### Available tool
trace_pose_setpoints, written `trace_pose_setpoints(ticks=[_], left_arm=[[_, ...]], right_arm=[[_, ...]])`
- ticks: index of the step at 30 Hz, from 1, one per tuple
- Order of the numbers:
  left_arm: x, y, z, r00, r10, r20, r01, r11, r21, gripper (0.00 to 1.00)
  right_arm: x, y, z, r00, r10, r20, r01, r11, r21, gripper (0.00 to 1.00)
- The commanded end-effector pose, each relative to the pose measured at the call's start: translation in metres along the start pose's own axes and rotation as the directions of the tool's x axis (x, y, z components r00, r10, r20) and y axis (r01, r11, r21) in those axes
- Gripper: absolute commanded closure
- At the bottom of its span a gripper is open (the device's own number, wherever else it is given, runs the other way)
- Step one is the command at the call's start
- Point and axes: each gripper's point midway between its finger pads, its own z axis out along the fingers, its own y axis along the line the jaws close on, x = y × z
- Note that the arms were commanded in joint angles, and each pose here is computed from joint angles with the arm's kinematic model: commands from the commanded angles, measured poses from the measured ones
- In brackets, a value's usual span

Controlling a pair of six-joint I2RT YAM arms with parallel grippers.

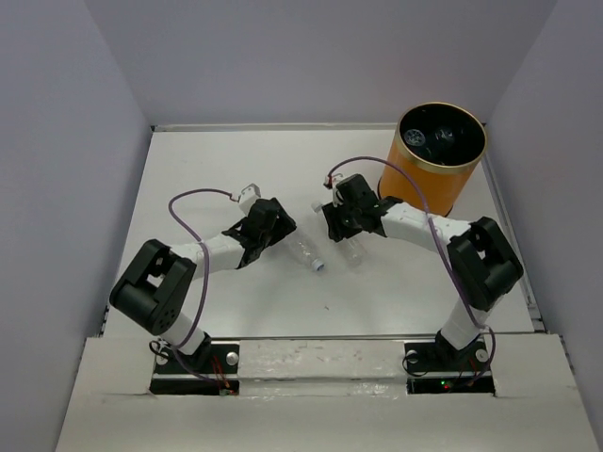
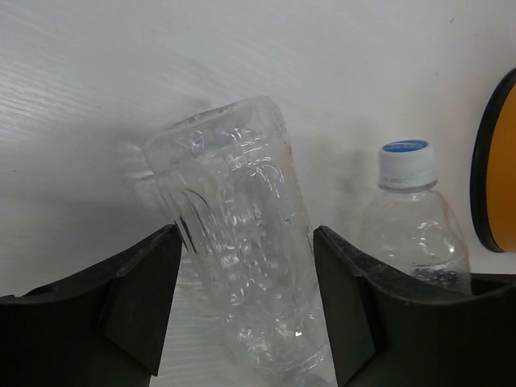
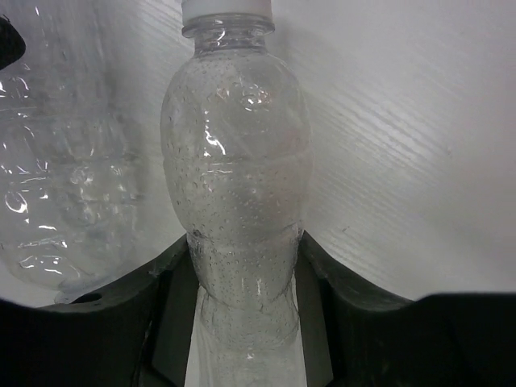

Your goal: Put the plastic bottles in the bin

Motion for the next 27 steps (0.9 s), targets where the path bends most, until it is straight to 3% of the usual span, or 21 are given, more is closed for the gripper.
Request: trace_pose_setpoints(ticks=[1,5,7,11,12,15,20,21,23,24,27], left_arm=[[-0.017,0.014,-0.007,0.996,0.057,0.071,-0.054,0.997,-0.053,0.37],[-0.015,0.013,-0.008,0.996,0.071,0.061,-0.069,0.997,-0.043,0.46],[-0.022,0.004,-0.016,0.995,0.064,0.078,-0.064,0.998,-0.010,0.46],[-0.047,-0.019,-0.041,0.987,0.062,0.146,-0.071,0.995,0.064,0.46],[-0.055,-0.027,-0.049,0.983,0.067,0.169,-0.083,0.993,0.087,0.46],[-0.086,-0.056,-0.079,0.968,0.045,0.249,-0.091,0.980,0.175,0.47],[-0.127,-0.111,-0.126,0.941,-0.008,0.337,-0.108,0.941,0.322,0.47],[-0.131,-0.119,-0.130,0.939,-0.009,0.344,-0.115,0.934,0.337,0.47],[-0.146,-0.143,-0.146,0.928,-0.021,0.372,-0.133,0.915,0.382,0.47],[-0.150,-0.154,-0.152,0.925,-0.022,0.380,-0.143,0.905,0.400,0.47],[-0.167,-0.190,-0.173,0.910,-0.046,0.411,-0.162,0.875,0.457,0.47]], right_arm=[[-0.082,0.004,-0.072,0.957,0.020,0.288,-0.030,0.999,0.028,0.69],[-0.149,-0.016,-0.163,0.842,-0.007,0.539,-0.083,0.986,0.143,0.69],[-0.188,-0.047,-0.225,0.735,-0.029,0.678,-0.175,0.957,0.231,0.73],[-0.227,-0.117,-0.315,0.547,-0.035,0.836,-0.353,0.896,0.269,0.74],[-0.237,-0.130,-0.335,0.478,-0.047,0.877,-0.390,0.883,0.260,0.74],[-0.242,-0.177,-0.360,0.385,-0.087,0.919,-0.480,0.832,0.280,0.74],[-0.231,-0.236,-0.339,0.393,-0.110,0.913,-0.579,0.742,0.339,0.71],[-0.226,-0.246,-0.325,0.396,-0.086,0.914,-0.596,0.733,0.327,0.66],[-0.218,-0.259,-0.316,0.399,-0.057,0.915,-0.616,0.723,0.314,0.47],[-0.208,-0.268,-0.309,0.411,-0.033,0.911,-0.627,0.715,0.309,0.23],[-0.203,-0.256,-0.306,0.400,0.036,0.916,-0.614,0.752,0.239,0.08]])
